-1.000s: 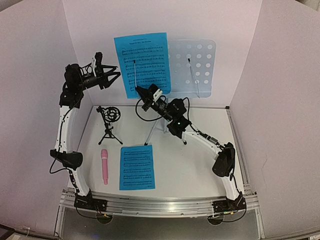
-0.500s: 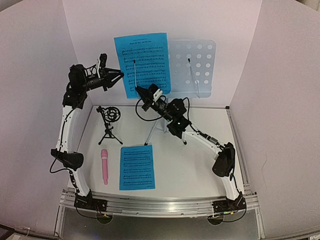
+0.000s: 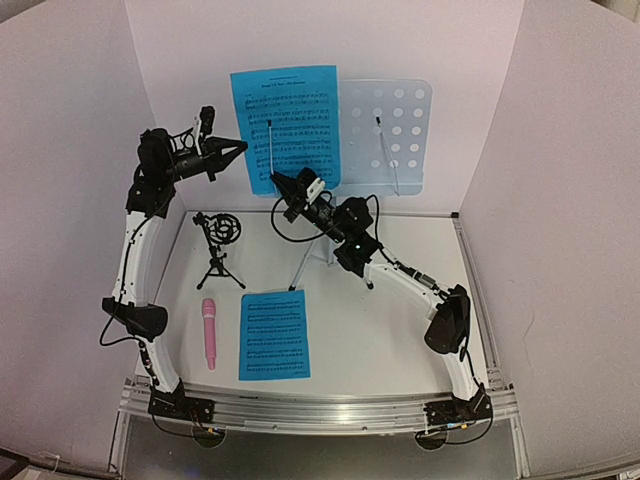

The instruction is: Set up the instrument practice props

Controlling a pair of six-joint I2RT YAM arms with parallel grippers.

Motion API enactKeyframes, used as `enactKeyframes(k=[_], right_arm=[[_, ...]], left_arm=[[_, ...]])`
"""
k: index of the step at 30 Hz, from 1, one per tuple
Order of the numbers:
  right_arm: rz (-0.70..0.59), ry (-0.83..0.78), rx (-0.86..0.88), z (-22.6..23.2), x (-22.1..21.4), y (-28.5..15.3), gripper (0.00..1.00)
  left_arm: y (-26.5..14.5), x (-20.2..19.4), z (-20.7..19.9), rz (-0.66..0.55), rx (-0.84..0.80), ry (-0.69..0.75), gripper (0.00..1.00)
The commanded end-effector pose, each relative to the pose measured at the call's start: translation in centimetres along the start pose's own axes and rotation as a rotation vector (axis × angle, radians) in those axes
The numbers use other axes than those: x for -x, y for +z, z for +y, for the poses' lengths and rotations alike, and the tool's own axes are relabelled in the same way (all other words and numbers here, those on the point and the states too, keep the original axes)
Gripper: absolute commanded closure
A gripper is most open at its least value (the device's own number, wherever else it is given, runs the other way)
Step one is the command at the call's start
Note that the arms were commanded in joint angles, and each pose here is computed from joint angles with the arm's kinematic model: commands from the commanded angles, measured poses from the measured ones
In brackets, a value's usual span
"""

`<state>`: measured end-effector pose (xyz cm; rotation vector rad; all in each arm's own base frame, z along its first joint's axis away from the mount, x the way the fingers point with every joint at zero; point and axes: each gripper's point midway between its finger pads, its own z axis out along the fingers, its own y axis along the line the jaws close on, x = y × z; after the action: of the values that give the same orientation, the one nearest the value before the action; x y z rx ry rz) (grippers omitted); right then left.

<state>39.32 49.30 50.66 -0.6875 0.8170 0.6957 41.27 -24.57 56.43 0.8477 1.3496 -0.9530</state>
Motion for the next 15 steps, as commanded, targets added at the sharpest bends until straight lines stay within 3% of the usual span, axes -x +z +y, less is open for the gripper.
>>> enactKeyframes(k=[1, 15], right_arm=[[-0.162, -0.064, -0.026, -0.99, 6.21, 0.07, 1.00], [-0.163, -0.064, -0.028, -1.03, 6.32, 0.03, 1.00]], left_arm=[[0.02, 1.83, 0.12, -0.057, 0.028, 0.056, 1.00], [0.24, 2.30, 0.85, -0.076, 0.058, 0.101, 1.00]])
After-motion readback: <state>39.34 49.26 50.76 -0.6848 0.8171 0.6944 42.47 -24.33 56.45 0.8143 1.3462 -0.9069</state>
